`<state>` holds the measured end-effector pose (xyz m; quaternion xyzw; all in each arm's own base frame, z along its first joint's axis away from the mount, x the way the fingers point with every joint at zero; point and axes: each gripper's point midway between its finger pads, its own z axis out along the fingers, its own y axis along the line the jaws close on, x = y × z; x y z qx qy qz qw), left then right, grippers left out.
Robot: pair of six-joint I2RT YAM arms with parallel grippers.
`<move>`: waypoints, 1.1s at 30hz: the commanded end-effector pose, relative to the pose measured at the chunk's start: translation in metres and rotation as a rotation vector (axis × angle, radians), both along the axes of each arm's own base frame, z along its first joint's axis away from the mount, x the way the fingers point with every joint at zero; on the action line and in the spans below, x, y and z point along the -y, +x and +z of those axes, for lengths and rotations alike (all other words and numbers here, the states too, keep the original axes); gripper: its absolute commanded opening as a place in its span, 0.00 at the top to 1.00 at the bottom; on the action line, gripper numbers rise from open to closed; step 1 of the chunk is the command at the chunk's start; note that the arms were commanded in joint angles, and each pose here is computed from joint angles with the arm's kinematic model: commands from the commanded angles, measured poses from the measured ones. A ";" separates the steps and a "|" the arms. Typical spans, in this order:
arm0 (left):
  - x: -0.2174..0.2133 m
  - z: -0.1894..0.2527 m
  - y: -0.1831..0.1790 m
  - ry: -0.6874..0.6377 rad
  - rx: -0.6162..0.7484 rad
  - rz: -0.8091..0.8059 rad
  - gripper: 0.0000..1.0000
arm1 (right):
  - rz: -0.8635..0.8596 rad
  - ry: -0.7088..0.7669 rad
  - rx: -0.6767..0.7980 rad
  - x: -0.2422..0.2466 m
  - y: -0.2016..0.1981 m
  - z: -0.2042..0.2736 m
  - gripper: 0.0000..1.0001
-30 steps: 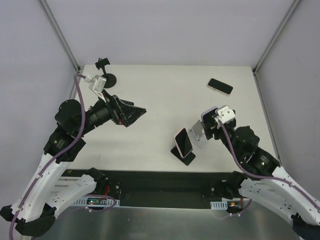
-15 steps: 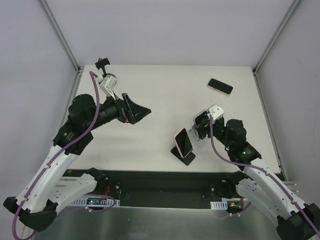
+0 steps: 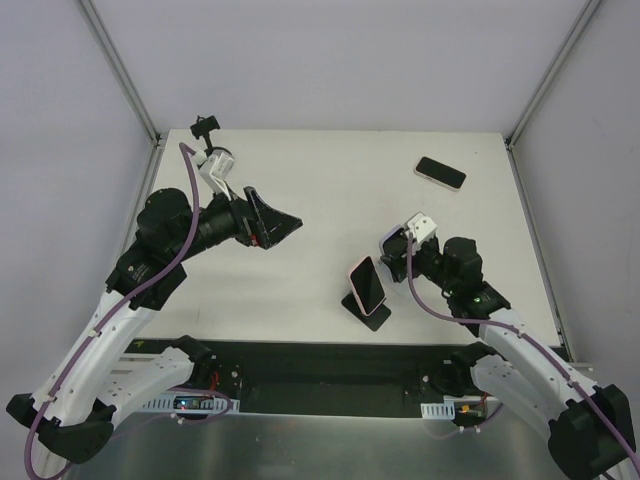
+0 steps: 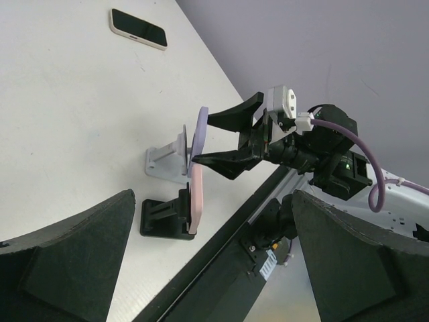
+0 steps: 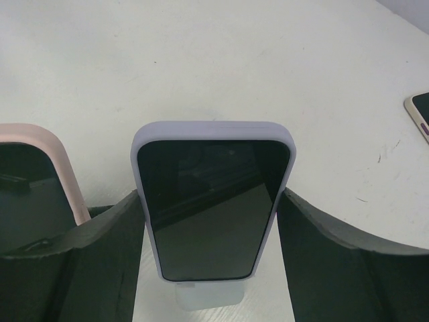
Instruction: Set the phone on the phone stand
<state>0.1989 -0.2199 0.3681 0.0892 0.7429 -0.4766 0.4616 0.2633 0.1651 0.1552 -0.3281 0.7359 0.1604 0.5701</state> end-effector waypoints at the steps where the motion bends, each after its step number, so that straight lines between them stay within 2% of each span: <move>1: 0.002 0.011 -0.004 -0.020 0.037 -0.027 0.01 | 0.021 0.036 0.153 -0.006 0.012 0.036 1.00; 14: 0.005 0.010 -0.004 -0.013 0.034 -0.048 0.01 | 0.032 0.022 0.129 -0.008 0.019 0.024 1.00; 23: 0.006 0.012 -0.006 -0.013 0.039 -0.054 0.01 | 0.032 0.050 0.160 -0.007 0.022 0.040 1.00; 33: 0.006 0.009 -0.005 -0.010 0.033 -0.058 0.01 | 0.052 0.062 0.103 -0.011 0.023 0.027 0.99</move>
